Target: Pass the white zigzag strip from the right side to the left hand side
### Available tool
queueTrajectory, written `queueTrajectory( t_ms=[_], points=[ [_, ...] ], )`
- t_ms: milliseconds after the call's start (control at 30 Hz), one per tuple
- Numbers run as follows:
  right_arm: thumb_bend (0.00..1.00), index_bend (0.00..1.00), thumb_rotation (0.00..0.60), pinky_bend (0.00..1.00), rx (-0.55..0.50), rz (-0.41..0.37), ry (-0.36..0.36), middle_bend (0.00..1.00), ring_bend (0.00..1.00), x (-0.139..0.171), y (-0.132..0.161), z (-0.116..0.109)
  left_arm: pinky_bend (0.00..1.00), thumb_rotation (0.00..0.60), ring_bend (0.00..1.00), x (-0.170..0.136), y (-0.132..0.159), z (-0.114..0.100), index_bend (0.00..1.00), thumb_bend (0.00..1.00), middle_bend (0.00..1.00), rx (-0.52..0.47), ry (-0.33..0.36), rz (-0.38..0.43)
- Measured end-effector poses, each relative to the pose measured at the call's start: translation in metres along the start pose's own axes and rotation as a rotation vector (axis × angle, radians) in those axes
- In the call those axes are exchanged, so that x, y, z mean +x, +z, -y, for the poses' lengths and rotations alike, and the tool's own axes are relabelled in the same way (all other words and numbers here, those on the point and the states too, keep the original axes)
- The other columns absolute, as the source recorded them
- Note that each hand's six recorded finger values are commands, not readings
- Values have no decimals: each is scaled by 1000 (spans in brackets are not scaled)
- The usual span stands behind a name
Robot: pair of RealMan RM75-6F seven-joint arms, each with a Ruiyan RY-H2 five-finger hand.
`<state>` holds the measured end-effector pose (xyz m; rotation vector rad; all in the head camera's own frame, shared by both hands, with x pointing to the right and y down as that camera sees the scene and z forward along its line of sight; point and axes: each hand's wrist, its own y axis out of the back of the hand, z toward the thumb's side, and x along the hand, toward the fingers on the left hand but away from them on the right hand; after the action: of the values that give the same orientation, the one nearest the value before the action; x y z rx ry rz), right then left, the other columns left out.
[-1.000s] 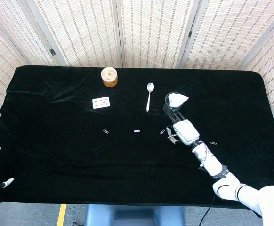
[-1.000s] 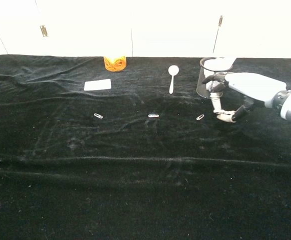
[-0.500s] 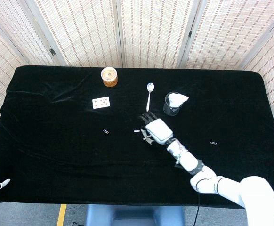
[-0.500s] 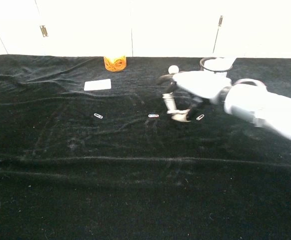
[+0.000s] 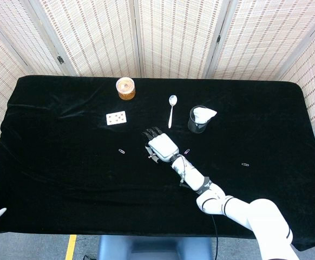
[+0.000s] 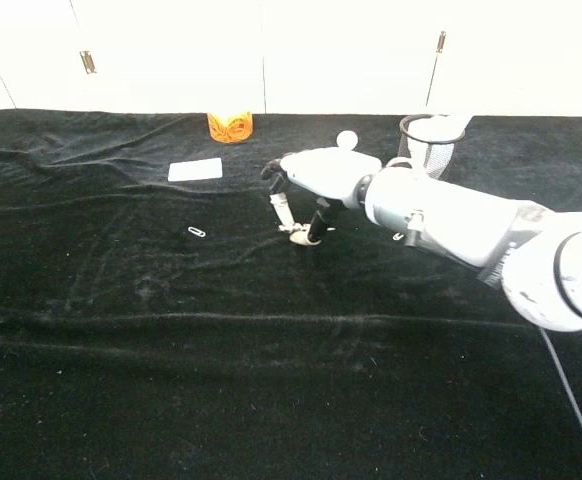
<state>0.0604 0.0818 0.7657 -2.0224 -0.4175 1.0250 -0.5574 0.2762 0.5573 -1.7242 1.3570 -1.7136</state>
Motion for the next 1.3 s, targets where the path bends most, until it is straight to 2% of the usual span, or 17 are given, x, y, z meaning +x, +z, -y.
queueTrajectory(
  t_ms=[333,500,700,933,1200,1233,1300],
  points=[
    [428,850,600,0,-1,14,23,136,33,-15,3,3,0,600,0,-2,-5,-5,0,149,0,-16,22,-8],
    [428,850,600,0,6,-6,10,136,33,-11,5,1,0,600,0,-2,-7,-7,0,150,0,-21,26,-16],
    [428,849,600,0,10,-70,4,137,33,8,17,-2,0,600,0,0,-6,-6,0,151,0,-17,24,-18],
    [428,850,600,0,52,-153,62,136,32,37,43,9,0,600,0,-2,-5,-6,0,152,0,-16,31,-17],
    [428,849,600,0,94,-211,125,134,30,63,62,23,0,600,0,-5,-6,-8,0,153,0,-20,42,-14],
    [428,830,600,0,99,-213,131,127,27,64,63,24,0,600,0,-5,-6,-8,0,153,0,-20,43,-14],
    [428,708,600,0,100,-209,135,92,18,64,63,26,0,600,0,-6,-5,-8,0,153,0,-20,43,-13]
  ],
)
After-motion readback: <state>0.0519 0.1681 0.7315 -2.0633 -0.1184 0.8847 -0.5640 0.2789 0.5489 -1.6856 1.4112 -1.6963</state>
